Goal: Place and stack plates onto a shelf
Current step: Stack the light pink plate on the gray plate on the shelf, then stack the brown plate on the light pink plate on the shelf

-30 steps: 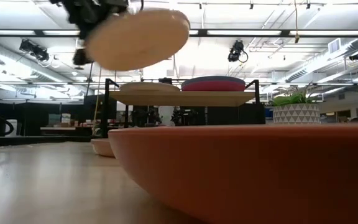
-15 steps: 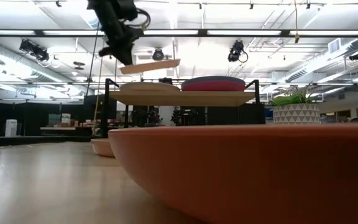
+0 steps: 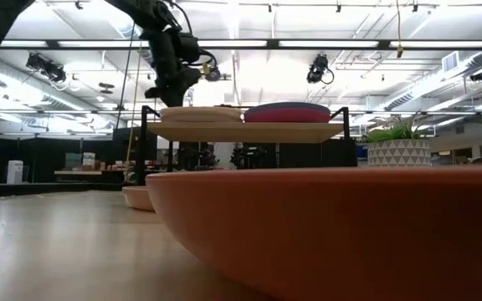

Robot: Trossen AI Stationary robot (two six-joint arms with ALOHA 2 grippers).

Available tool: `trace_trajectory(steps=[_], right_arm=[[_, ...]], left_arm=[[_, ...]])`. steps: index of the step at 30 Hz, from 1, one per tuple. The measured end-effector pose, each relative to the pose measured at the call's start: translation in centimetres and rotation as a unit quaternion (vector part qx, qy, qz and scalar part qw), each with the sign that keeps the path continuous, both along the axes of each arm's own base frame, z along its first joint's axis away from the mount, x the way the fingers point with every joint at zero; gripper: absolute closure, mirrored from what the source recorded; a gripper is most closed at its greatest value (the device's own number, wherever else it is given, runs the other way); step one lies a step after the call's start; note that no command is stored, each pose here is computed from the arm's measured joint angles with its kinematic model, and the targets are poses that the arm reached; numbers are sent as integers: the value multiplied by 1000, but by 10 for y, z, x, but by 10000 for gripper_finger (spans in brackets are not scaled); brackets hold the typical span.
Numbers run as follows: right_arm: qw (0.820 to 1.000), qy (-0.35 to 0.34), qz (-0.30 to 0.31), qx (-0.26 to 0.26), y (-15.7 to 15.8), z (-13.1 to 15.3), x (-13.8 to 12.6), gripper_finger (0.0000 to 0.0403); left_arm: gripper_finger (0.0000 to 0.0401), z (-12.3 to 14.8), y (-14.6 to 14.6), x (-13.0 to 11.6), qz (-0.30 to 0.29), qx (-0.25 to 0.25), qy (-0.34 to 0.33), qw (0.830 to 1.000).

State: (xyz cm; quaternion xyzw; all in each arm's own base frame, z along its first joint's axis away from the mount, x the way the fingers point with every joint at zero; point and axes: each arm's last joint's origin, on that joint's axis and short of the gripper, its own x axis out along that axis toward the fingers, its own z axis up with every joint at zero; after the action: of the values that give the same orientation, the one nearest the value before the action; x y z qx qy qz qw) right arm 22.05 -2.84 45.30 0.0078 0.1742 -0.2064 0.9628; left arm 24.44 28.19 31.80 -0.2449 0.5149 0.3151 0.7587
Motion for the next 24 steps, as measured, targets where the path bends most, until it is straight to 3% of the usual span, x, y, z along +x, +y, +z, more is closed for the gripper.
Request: trace_trajectory(steps=[4,13,17,21,24], right_arm=[[1000,0,0,0,0,0,0,220],[1000,0,0,0,0,0,0,220],[1000,4,0,0,0,-1,0,220],[1000,13,0,2,0,-5,1,220],[1000,18,-4,13,0,-11,2,220]], left_arm=[[373,0,0,0,-4,1,1,1000],[242,19,-10,-4,-35,20,-31,999],[229,50,-42,1,-164,57,-93,980],[238,73,-101,18,-323,89,-110,936],[246,75,-142,35,-402,81,-108,905]])
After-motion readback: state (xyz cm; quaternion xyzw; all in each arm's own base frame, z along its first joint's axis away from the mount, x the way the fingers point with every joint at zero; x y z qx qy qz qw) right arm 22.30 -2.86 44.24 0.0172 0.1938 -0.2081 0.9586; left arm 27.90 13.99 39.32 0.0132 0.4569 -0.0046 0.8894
